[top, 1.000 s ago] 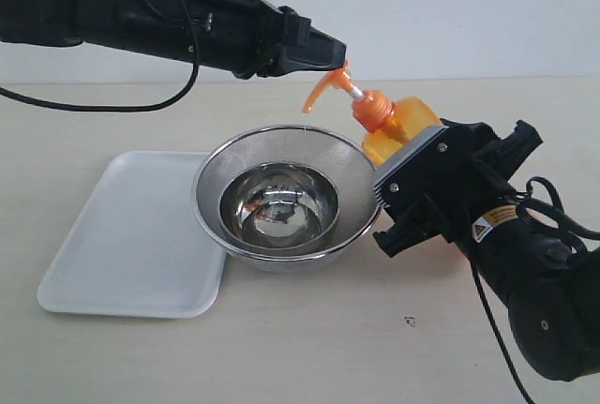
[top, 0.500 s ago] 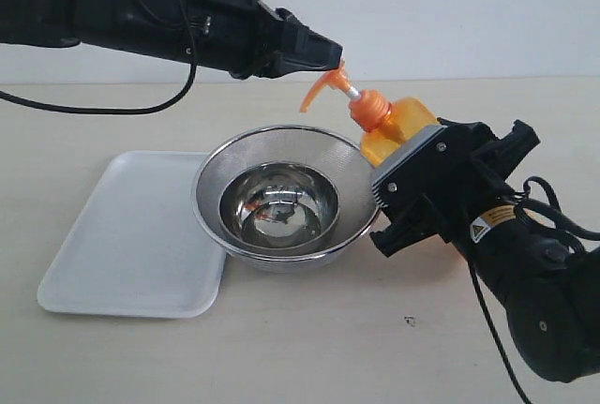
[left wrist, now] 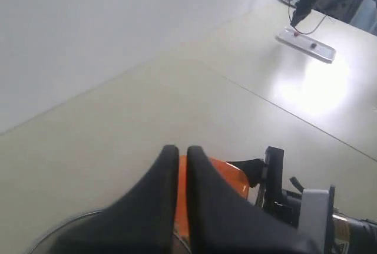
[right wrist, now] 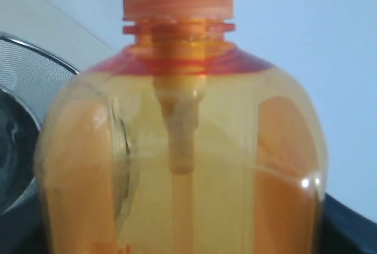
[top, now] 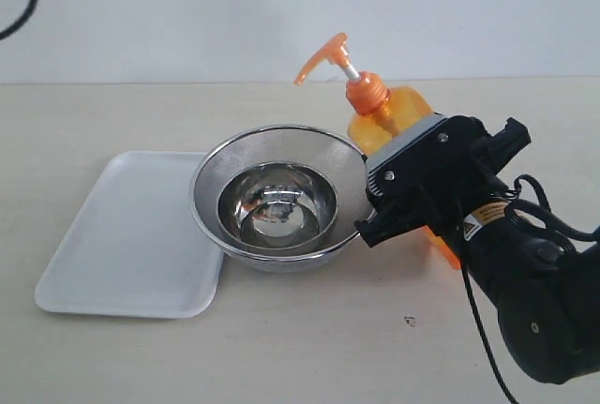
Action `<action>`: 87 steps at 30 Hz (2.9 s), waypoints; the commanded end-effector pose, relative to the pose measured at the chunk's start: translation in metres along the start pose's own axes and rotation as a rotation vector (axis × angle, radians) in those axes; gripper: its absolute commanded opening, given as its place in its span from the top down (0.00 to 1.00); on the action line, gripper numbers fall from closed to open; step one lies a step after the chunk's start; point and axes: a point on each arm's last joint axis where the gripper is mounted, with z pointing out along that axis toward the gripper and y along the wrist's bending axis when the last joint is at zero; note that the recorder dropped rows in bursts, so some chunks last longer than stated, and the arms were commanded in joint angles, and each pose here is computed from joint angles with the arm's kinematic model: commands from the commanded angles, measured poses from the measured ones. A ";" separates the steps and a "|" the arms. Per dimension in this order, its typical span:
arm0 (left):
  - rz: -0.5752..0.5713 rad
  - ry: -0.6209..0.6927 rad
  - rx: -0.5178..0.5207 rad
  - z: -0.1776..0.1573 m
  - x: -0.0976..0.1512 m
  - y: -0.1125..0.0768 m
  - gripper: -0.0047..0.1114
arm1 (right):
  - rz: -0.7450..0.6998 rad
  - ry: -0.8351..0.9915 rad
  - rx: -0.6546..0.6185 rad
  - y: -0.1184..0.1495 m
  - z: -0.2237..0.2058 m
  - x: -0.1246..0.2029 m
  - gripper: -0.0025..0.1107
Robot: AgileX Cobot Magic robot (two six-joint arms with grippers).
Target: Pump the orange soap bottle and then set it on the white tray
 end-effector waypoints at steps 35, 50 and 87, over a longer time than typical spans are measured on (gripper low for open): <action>0.009 -0.395 -0.607 -0.172 0.160 -0.108 0.92 | 0.354 -0.144 0.313 -0.057 -0.023 -0.047 0.98; 0.005 -0.474 -0.638 -0.182 0.185 -0.115 0.92 | 0.492 -0.533 0.089 -0.051 -0.055 -0.218 0.98; -0.181 -0.489 -1.027 -0.205 0.204 -0.087 0.92 | 0.481 -0.285 -0.181 0.202 0.097 -0.155 0.97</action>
